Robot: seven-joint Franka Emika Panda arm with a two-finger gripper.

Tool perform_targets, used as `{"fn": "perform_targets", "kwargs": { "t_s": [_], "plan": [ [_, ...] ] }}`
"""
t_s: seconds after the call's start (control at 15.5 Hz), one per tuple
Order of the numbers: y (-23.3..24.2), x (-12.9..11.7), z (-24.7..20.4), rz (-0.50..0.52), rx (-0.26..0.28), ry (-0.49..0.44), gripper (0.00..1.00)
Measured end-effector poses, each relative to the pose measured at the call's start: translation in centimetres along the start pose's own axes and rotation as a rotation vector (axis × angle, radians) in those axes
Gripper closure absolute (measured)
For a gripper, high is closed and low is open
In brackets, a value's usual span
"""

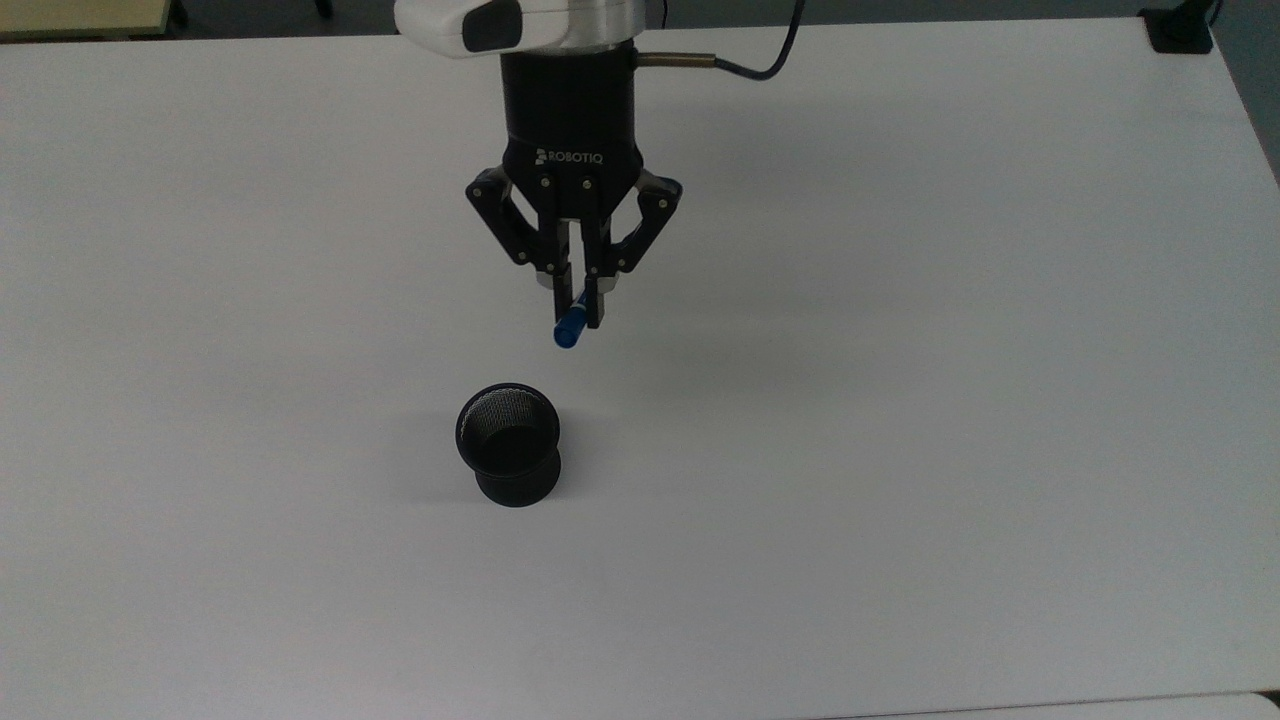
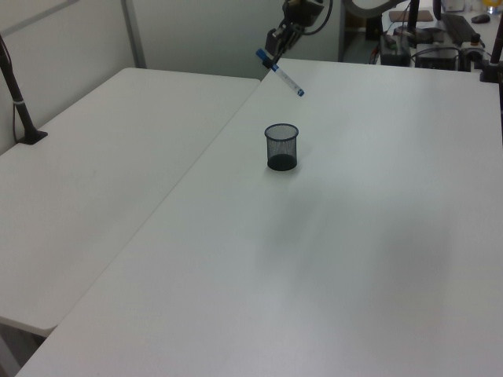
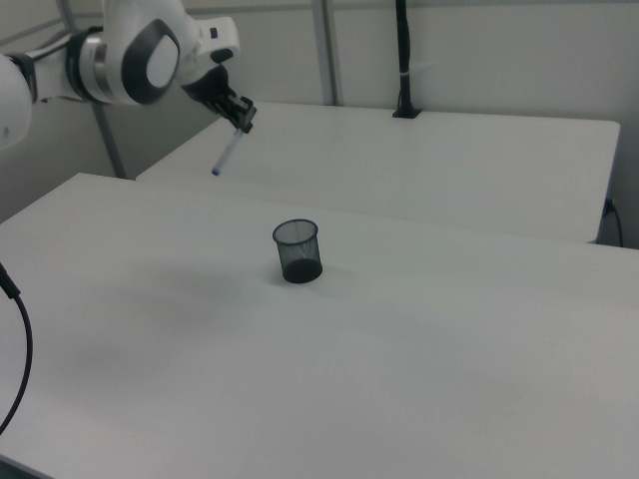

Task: Insert the marker
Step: 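Lift the marker and carry it above the black mesh cup, then lower the marker upright into the mesh cup opening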

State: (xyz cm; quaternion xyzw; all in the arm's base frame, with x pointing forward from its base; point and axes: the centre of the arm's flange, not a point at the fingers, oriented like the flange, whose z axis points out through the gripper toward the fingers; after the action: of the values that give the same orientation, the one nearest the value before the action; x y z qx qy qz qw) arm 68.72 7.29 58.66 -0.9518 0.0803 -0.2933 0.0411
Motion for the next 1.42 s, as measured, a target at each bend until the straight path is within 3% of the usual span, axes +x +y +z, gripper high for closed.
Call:
{"fn": "perform_targets", "kwargs": {
  "t_s": [0.32,0.45,0.77,1.42],
  "plan": [
    [2.6,-2.5,4.3,-0.021,0.002,0.187,0.83],
    [4.0,-3.6,5.6,-0.051,-0.023,0.217,0.83],
    [8.1,-4.6,7.9,-0.113,-0.104,0.227,0.83],
    [8.5,-6.8,13.4,-0.140,-0.109,0.211,0.83]
  ]
}}
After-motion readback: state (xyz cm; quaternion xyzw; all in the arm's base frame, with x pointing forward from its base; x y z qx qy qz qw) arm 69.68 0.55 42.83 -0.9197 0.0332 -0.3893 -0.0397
